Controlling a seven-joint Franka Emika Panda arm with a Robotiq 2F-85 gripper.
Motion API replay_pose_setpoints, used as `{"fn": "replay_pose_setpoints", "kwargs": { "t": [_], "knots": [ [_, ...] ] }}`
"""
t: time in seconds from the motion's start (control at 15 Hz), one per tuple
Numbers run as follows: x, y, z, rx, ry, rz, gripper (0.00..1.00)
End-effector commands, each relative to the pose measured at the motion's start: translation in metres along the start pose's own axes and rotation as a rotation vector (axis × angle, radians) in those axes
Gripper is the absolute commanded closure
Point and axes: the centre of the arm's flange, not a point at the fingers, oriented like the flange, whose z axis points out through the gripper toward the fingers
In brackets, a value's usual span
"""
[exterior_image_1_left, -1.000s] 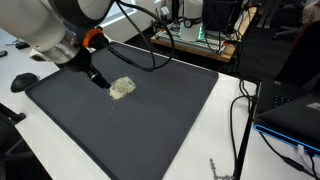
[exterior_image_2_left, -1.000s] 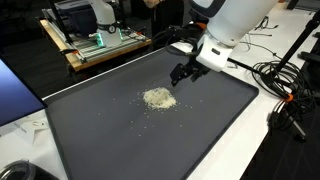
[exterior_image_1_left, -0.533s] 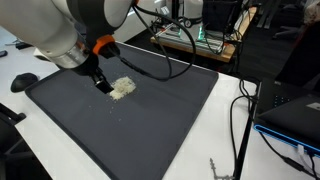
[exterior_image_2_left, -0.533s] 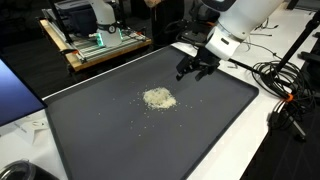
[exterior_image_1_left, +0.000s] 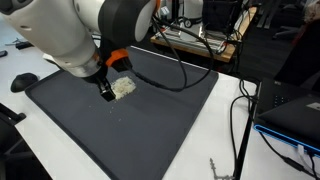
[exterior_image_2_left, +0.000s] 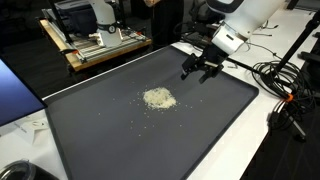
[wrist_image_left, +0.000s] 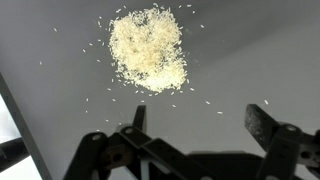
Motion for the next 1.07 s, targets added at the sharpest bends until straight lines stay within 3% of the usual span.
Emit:
{"fn": "replay_pose_setpoints", "kwargs": {
  "t": [0.0, 0.47, 1.0],
  "knots": [
    [-0.056, 0.033, 0.008, -0.052, 0.061, 0.004, 0.0],
    [-0.086, 0.058, 0.004, -0.041, 0.074, -0.029, 0.0],
    [-0.118, 0.092, 0.011, 0.076, 0.127, -0.149, 0.0]
  ]
}}
